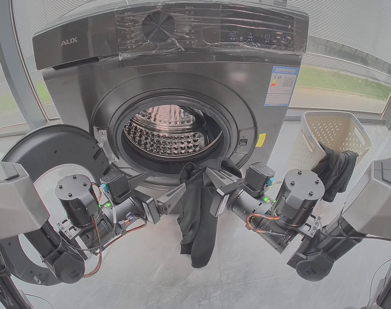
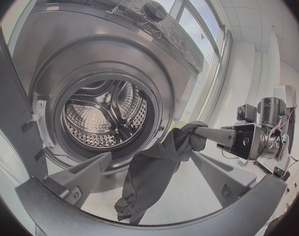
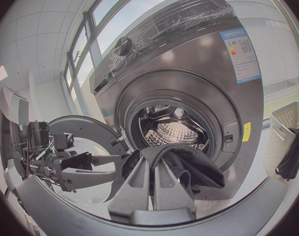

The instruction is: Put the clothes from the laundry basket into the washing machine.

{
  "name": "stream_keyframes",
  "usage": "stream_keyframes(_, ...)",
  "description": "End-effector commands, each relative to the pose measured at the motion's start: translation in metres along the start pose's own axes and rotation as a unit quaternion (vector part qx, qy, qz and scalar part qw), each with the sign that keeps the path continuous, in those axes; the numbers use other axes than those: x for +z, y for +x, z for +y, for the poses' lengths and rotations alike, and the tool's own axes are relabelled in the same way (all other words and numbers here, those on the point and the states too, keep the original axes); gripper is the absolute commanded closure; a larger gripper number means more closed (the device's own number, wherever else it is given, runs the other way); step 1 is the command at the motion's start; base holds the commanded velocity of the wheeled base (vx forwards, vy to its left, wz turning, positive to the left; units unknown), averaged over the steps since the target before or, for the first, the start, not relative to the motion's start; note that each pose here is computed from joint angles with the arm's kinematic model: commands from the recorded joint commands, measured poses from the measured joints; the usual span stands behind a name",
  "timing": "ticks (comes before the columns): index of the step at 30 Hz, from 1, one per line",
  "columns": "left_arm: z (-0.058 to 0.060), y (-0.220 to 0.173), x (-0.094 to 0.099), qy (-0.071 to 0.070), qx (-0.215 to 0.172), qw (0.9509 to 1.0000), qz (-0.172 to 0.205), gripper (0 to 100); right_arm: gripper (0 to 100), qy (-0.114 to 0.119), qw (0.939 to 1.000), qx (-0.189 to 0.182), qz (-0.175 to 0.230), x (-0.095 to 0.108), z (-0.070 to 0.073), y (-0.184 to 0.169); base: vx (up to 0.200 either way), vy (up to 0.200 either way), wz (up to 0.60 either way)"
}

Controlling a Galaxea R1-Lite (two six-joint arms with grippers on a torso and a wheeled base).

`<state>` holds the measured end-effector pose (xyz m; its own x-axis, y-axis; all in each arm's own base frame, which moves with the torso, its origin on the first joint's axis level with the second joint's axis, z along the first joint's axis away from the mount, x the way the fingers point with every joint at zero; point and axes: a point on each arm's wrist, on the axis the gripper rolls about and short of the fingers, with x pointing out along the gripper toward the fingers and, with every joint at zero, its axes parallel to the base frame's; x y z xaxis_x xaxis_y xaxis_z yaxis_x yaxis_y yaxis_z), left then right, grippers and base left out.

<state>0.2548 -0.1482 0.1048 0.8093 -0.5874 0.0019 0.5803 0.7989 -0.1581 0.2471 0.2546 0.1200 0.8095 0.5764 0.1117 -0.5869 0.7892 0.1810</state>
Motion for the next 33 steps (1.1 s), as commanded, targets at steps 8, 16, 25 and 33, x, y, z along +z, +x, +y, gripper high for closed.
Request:
stream_keyframes(8,0.002,0.002,-0.017,-0.001,0.002,0.9995,0.031,0,100,0.006,0.9996,0.017,-0.021,0.012,0.01,-0.001,0.0,0.0,0.0)
stream_keyframes(16,0.006,0.005,-0.026,-0.002,0.007,0.999,0.045,0,100,0.008,0.9993,0.024,-0.027,0.015,0.013,-0.002,0.0,0.0,0.0)
stream_keyframes(25,0.021,0.008,-0.039,-0.007,0.021,0.9976,0.065,0,100,0.012,0.9986,0.035,-0.037,0.031,0.019,-0.016,0.0,0.0,0.0)
stream_keyframes(33,0.042,0.013,-0.057,-0.017,0.027,0.9951,0.093,0,100,0.013,0.9982,0.044,-0.038,0.041,0.019,-0.029,0.0,0.0,0.0)
